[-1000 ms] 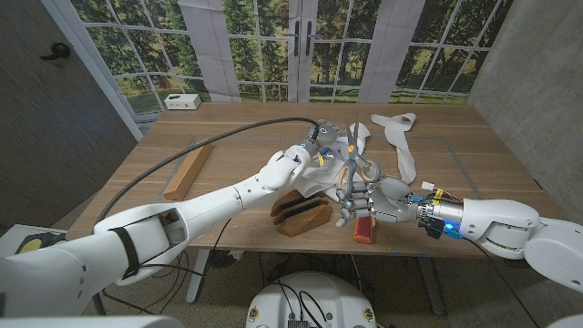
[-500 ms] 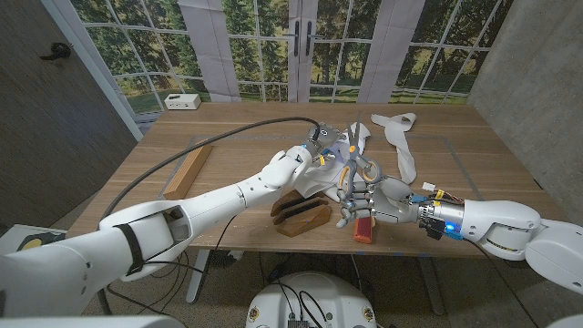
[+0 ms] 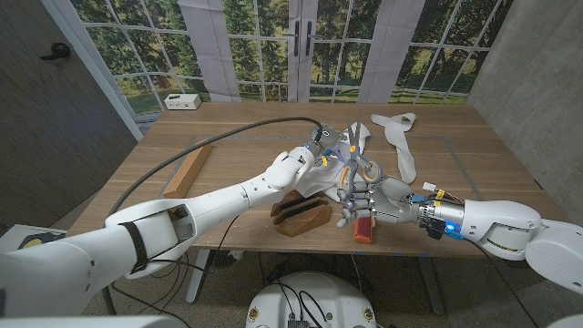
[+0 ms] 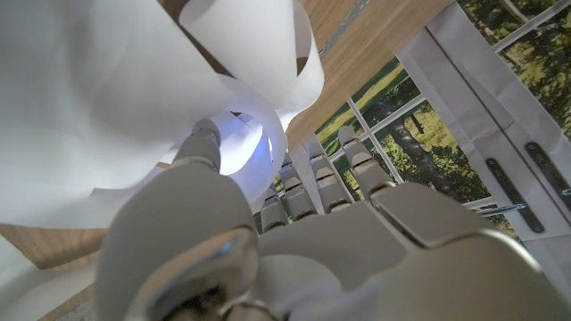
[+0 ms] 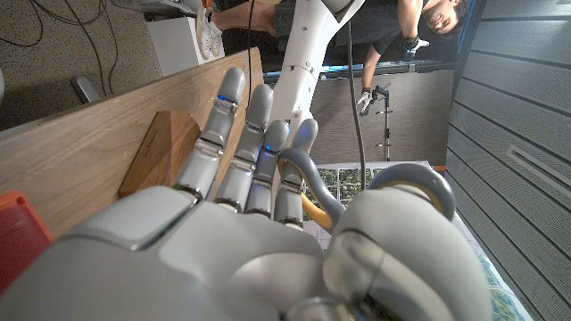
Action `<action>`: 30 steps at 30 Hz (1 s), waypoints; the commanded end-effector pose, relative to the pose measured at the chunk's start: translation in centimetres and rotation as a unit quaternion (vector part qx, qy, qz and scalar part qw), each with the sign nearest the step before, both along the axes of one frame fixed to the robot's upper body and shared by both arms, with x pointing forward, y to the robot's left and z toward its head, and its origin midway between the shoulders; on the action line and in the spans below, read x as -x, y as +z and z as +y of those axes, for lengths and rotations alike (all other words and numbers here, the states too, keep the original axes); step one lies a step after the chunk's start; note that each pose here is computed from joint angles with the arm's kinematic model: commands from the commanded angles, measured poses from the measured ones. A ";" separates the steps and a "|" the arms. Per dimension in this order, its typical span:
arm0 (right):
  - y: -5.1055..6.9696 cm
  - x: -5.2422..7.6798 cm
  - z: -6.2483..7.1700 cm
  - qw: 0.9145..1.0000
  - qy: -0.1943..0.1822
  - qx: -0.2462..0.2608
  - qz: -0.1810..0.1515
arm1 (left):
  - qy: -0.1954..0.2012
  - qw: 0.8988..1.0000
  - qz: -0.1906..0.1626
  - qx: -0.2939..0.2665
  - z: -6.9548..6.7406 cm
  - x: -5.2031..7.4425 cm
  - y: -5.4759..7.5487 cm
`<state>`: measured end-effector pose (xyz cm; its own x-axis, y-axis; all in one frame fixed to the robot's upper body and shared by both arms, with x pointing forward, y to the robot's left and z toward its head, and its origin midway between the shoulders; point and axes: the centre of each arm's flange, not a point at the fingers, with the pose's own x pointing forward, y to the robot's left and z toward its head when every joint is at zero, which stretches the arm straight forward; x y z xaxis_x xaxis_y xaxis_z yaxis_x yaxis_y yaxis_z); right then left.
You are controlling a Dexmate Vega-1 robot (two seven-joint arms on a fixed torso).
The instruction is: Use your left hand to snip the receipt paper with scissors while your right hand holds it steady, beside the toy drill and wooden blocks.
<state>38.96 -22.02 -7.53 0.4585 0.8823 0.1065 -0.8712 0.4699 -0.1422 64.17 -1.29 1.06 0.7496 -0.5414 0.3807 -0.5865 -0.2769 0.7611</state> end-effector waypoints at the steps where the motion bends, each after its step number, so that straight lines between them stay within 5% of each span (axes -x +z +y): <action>1: -0.1 0.0 0.0 1.000 -0.001 -0.001 0.001 | -0.001 1.000 0.007 0.002 -0.6 -0.2 -0.3; 30: -0.2 -0.1 -0.1 1.000 0.000 -0.009 0.002 | -0.009 0.999 0.021 0.032 -0.6 -0.6 -1.3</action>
<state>38.85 -22.08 -7.66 0.4598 0.8803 0.1167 -0.8709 0.4727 -0.1347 64.60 -2.15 0.22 0.7680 -0.5279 0.3627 -0.5544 -0.2643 0.7892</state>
